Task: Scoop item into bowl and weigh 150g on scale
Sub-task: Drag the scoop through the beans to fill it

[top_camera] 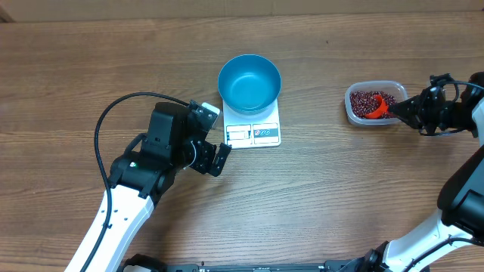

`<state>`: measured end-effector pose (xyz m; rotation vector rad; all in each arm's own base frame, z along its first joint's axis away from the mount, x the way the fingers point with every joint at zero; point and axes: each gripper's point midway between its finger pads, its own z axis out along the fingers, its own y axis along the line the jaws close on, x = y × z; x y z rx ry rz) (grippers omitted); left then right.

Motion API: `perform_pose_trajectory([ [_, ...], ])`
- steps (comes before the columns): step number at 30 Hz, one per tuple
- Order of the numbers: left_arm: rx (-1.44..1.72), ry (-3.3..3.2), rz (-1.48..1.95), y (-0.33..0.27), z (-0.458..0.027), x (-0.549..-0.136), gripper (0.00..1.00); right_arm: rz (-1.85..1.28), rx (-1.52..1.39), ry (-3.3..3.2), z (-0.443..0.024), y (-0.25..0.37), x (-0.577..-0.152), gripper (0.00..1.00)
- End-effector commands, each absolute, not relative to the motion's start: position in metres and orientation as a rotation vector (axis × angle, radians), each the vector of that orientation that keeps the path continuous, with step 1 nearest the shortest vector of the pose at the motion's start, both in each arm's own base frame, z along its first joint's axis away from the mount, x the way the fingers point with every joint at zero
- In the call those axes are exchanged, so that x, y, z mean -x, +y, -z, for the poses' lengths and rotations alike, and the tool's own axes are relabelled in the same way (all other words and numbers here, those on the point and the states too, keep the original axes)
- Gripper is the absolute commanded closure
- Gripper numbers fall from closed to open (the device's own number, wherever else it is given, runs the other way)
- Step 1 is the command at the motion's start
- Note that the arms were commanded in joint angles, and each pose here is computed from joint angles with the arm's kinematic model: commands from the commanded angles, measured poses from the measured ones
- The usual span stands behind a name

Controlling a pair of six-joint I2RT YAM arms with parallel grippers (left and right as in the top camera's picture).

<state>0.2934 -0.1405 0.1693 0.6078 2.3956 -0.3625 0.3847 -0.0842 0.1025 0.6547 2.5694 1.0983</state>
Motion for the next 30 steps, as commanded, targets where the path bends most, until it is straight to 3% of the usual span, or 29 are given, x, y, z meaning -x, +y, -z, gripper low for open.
perform_pose_trajectory([
  [1,-0.628,2.392,0.346,-0.138,-0.167,-0.294,0.00,-1.190,-0.650,2.496,-0.110,-0.084,-0.387,0.96],
  [30,-0.628,2.392,0.346,-0.138,-0.167,-0.294,0.01,-1.365,-0.592,2.295,-0.139,-0.095,-0.382,0.96],
])
